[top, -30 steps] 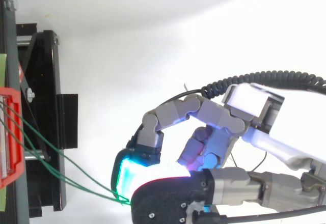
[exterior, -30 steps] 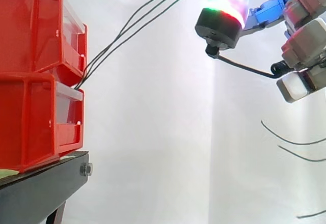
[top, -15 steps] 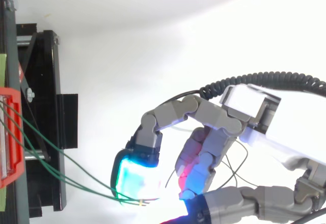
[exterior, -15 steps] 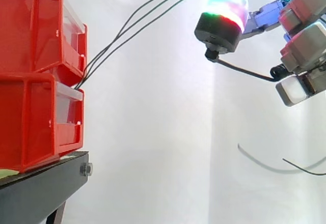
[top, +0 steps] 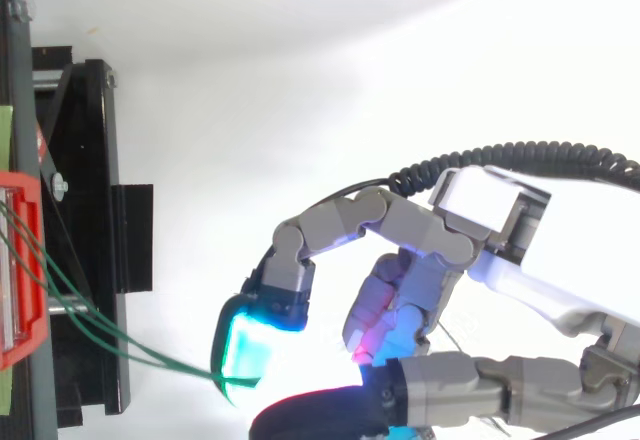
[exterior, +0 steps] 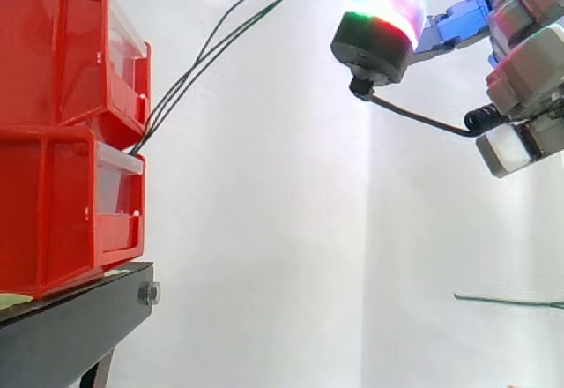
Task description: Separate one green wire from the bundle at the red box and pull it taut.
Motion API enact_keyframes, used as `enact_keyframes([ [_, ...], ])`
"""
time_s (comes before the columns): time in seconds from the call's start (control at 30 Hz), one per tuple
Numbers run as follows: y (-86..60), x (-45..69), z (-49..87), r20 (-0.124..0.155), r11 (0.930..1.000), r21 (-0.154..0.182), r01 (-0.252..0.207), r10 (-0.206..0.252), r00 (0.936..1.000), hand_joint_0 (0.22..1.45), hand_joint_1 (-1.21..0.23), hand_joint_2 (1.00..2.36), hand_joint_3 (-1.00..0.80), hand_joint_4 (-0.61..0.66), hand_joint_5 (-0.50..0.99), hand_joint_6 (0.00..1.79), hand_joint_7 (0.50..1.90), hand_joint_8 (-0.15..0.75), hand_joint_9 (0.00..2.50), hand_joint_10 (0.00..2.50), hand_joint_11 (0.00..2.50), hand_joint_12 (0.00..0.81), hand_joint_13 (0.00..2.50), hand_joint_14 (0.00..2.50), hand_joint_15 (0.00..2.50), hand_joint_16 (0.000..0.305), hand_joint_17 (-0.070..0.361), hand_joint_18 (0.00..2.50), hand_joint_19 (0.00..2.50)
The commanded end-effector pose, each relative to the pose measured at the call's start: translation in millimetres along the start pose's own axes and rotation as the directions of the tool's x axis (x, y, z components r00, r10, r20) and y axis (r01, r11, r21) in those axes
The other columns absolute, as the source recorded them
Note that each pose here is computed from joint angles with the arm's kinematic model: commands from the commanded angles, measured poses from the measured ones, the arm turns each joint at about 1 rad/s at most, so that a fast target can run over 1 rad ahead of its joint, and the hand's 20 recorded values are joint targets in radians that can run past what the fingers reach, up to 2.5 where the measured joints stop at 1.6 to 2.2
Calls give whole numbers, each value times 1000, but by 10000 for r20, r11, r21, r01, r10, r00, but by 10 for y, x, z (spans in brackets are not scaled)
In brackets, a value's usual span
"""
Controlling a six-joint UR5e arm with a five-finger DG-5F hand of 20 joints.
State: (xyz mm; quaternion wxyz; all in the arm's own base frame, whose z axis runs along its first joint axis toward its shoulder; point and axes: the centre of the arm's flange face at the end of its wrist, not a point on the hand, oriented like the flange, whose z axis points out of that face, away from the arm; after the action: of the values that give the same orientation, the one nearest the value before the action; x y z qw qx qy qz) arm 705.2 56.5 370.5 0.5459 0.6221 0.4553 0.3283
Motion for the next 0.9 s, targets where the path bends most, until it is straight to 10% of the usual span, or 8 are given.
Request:
enact_keyframes([
  [0.0,8,5,5,-5,10000,-52,-48,48,10000,552,-499,1008,-259,71,-119,869,965,321,1644,26,921,379,1369,28,860,52,117,839,696],
  [0.87,10,31,3,-27,9999,-134,-101,100,9999,558,-769,1003,-462,51,-147,852,1048,265,1521,28,946,324,1330,32,915,42,95,790,736],
])
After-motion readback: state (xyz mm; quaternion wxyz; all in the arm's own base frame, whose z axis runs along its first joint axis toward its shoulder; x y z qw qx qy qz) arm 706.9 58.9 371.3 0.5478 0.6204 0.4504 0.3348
